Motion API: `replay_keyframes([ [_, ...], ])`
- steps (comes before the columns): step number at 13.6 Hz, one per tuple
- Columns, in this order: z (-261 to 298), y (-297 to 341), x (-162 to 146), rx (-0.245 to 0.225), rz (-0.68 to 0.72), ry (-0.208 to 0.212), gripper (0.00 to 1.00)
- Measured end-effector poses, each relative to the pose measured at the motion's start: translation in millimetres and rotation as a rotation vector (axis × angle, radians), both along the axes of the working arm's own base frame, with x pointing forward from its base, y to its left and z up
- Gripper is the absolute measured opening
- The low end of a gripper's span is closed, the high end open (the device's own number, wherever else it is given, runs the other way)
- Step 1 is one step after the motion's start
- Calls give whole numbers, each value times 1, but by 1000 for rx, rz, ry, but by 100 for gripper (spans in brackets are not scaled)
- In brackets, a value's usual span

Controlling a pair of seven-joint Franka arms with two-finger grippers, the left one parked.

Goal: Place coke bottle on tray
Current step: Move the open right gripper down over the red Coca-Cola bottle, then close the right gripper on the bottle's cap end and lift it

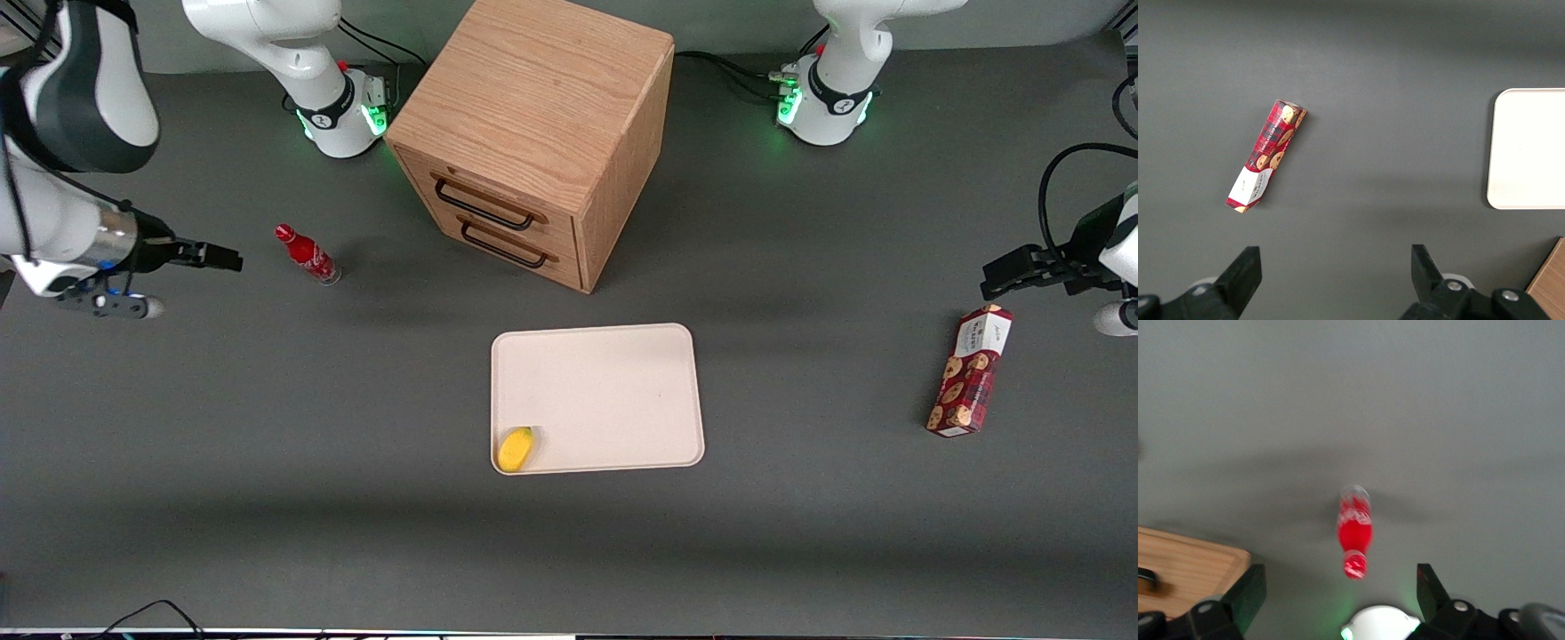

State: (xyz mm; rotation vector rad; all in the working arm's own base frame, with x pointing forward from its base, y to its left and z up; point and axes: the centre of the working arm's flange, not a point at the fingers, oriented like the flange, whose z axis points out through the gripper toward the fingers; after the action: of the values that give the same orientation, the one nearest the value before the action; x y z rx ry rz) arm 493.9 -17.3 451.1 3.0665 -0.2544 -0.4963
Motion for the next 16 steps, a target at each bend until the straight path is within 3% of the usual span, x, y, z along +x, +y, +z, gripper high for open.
replay_keyframes([
  [2,-13,-1,-35,-9,8,35,100],
  [3,-14,-1,-50,-9,11,25,100],
  [6,-24,2,-82,-6,19,-49,100],
  [10,-67,6,-96,-6,28,-136,100],
  [13,-91,11,-104,-7,40,-160,100],
  [16,-112,19,-117,-11,62,-156,100],
])
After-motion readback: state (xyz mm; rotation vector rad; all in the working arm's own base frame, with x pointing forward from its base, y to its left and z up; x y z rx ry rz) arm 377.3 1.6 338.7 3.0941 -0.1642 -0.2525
